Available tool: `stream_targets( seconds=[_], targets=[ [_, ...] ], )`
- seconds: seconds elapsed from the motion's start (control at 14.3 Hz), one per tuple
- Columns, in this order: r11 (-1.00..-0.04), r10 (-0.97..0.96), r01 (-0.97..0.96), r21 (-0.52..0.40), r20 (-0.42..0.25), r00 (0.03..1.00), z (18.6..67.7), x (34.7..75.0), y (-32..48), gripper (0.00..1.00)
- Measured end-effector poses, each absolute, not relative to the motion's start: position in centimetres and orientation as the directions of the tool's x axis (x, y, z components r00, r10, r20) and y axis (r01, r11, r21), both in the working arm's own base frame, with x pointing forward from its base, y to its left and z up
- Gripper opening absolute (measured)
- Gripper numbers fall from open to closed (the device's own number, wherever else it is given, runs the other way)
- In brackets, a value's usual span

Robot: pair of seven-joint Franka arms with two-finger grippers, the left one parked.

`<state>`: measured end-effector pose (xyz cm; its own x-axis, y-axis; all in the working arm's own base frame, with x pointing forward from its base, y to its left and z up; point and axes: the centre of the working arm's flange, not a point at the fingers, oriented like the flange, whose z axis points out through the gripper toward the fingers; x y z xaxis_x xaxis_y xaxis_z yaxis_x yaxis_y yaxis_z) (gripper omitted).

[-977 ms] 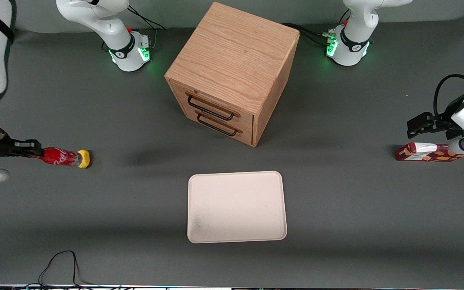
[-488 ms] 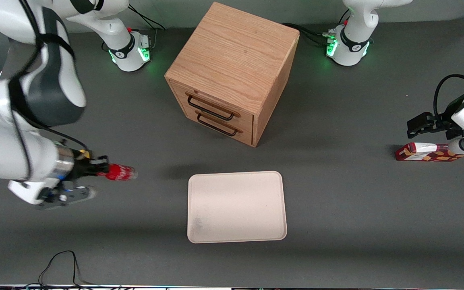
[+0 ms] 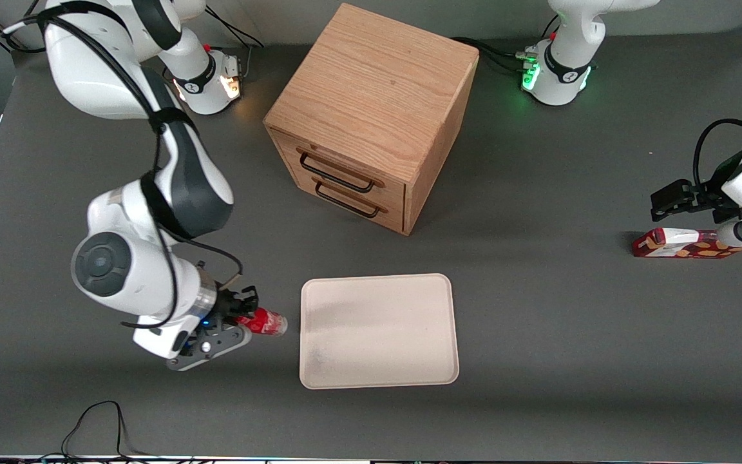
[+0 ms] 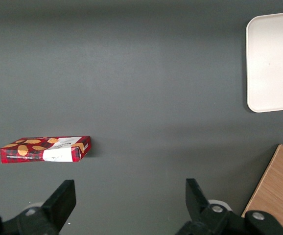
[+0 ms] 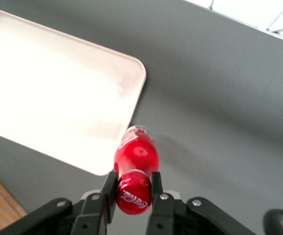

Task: Place coke bottle on tray
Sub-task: 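Lift the bottle and carry it with the right gripper to the tray, then stand the bottle upright on the tray and open the right gripper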

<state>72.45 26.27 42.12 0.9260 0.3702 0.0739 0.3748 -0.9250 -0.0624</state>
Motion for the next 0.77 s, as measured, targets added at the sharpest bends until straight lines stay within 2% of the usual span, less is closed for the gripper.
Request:
stream_targets(
  seconds=[0.35,0.77],
  targets=[
    [-0.911,0.399,0.410,-0.056,0.138,0.906,37.1,73.2,29.8,0.31],
    [-0.899,0.421,0.436,-0.038,0.197,0.886,35.6,73.6,31.3,0.31]
  ],
)
